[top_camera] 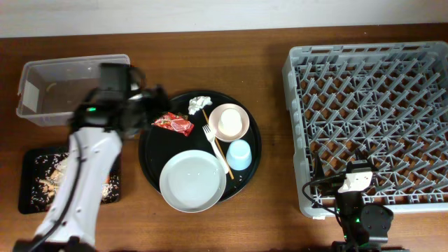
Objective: Sort waste into correct bins and load items into the dishwasher rack
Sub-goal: 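Grasp the red snack wrapper with the left gripper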
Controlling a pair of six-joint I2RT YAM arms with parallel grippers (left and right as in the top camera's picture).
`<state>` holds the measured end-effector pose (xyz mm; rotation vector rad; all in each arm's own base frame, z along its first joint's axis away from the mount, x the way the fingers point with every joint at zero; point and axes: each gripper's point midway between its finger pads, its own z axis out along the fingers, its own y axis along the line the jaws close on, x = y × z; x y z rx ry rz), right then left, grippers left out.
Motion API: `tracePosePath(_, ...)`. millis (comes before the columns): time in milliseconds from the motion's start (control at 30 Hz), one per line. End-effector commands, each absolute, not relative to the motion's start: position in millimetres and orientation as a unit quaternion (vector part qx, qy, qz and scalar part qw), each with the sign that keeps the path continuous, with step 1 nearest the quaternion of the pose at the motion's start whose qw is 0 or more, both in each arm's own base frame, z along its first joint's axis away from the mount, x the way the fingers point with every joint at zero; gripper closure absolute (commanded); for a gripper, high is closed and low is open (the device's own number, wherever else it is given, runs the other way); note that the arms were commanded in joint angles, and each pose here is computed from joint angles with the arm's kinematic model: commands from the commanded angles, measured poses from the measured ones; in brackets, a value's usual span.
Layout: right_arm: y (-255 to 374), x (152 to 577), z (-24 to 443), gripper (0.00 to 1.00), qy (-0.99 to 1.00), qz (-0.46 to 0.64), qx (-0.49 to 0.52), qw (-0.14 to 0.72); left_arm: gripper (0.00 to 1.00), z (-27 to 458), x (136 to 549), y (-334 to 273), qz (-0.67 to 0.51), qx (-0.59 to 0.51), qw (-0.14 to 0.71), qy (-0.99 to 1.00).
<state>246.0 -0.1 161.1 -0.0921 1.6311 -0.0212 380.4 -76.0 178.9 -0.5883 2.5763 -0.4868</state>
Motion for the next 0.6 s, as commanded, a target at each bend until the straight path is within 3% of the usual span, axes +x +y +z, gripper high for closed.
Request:
tracePosePath(0, -0.5, 245.9, 159.0, 0.01, 0.728, -0.009, -0.04, 0.684, 0.04, 168.2, 395.7, -102.0, -0.175, -0.175, 0.203, 0.948)
tracePosePath(233, -0.5, 245.9, 159.0, 0.01, 0.728, -0.009, -0.041, 0.684, 0.04, 144.7, 417.9, -102.5, -0.137, -0.172, 0.142, 0.965)
tracePosePath(433, -0.5, 245.9, 158.9, 0.01, 0.729, -0.009, -0.04, 0.684, 0.05, 103.2, 423.1, -91.3, -0.096, -0.249, 0.105, 0.958)
tracePosePath(567, -0.5, 245.9, 158.9, 0.01, 0.729, -0.009, -0.04, 0.684, 0.17, 76.0, 425.4, -83.4, -0.063, -0.28, 0.089, 0.954)
